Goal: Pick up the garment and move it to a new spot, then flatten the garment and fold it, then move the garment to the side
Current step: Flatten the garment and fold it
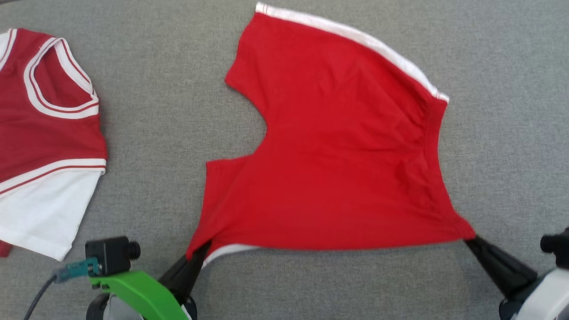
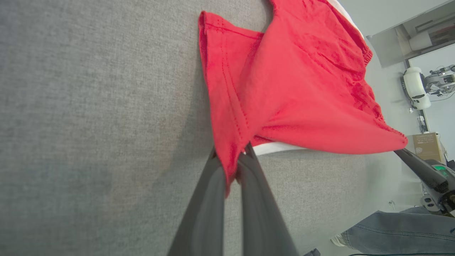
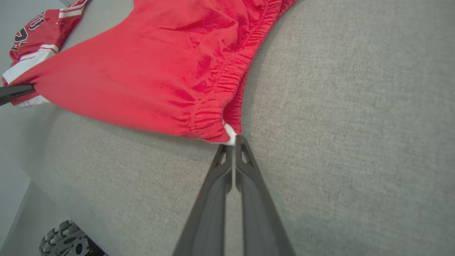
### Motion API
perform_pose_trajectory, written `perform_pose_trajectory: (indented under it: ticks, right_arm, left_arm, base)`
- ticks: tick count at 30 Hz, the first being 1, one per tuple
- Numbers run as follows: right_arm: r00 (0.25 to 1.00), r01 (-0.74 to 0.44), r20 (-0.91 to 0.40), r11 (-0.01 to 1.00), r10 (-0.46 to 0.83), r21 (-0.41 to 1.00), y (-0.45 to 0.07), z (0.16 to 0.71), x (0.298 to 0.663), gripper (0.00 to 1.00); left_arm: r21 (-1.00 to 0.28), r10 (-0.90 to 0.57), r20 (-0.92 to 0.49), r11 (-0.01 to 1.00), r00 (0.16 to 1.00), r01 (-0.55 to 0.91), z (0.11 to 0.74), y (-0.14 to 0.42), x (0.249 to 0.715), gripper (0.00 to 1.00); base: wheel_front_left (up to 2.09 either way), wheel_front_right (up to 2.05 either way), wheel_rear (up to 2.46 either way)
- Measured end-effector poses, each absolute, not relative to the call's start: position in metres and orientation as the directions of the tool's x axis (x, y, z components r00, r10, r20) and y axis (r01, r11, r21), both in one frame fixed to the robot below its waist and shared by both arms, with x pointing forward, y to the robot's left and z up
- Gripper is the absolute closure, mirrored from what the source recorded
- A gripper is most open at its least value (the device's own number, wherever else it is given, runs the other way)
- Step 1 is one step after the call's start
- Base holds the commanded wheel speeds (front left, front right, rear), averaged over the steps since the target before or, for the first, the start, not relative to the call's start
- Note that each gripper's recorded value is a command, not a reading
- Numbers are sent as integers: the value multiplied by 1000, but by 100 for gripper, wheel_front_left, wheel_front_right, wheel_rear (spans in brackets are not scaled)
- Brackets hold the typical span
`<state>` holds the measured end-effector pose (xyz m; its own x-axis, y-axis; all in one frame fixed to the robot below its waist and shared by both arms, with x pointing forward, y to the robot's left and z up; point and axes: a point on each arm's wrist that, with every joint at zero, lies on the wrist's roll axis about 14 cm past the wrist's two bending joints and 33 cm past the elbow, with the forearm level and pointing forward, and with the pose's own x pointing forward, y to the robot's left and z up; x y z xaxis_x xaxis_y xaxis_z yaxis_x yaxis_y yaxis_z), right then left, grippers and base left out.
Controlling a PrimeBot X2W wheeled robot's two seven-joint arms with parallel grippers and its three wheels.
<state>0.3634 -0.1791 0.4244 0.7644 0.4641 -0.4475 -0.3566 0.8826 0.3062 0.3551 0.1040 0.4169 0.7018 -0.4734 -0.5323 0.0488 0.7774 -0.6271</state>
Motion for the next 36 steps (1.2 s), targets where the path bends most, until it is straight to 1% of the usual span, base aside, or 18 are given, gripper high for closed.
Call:
perform_pose_trajectory:
  ticks: [1,2,3,6,9,13,17,20,21,22,24,26,29,33,36]
  right_arm:
    - [753,-343,-466,881,465,325,-178,423,347,100]
    - [746,-321,-469,873,472,367,-170,427,323,100]
    - [741,-319,-471,868,479,382,-165,430,314,100]
    - [743,-310,-455,855,491,416,-155,440,301,100]
    - [756,-302,-431,847,492,437,-150,448,301,100]
    - [761,-332,-388,826,520,456,-138,455,322,100]
    - [761,-343,-343,791,550,506,-124,456,347,100]
    - [759,-337,-338,781,556,527,-123,452,362,100]
    - [759,-337,-338,781,556,527,-123,452,362,100]
    - [753,-335,-348,781,558,528,-123,449,366,100]
    - [739,-323,-361,769,569,551,-120,442,370,100]
    - [736,-307,-363,760,572,573,-120,440,375,100]
    - [751,-283,-359,760,555,584,-128,439,387,100]
    - [781,-274,-344,780,522,563,-141,442,404,100]
    - [789,-252,-345,780,508,572,-147,442,409,100]
  left_arm:
    - [-631,-478,-538,775,695,45,419,103,343,100]
    - [-635,-474,-538,772,697,35,427,104,326,100]
    - [-621,-461,-539,783,705,37,431,109,323,100]
    - [-589,-443,-531,806,723,62,445,117,323,100]
    - [-564,-458,-541,820,705,100,459,121,329,100]
    - [-509,-477,-568,844,671,169,475,125,356,100]
    - [-463,-487,-628,861,607,212,480,124,389,100]
    - [-426,-493,-672,868,553,256,481,120,418,100]
    - [-426,-493,-672,868,553,256,481,120,418,100]
    - [-418,-494,-692,869,527,265,477,117,426,100]
    - [-411,-499,-720,867,483,283,472,109,443,100]
    - [-395,-499,-737,865,456,309,469,101,463,100]
    - [-358,-483,-781,866,397,350,454,88,485,100]
    - [-340,-489,-790,851,369,400,446,61,519,100]
    - [-338,-504,-789,834,352,436,444,39,540,100]
  base:
    - [0,0,0]
    - [0,0,0]
    - [0,0,0]
    - [0,0,0]
    - [0,0,0]
    - [0,0,0]
    - [0,0,0]
    - [0,0,0]
    - [0,0,0]
    - [0,0,0]
    - [0,0,0]
    - [0,0,0]
    - [0,0,0]
    - [0,0,0]
    - [0,0,0]
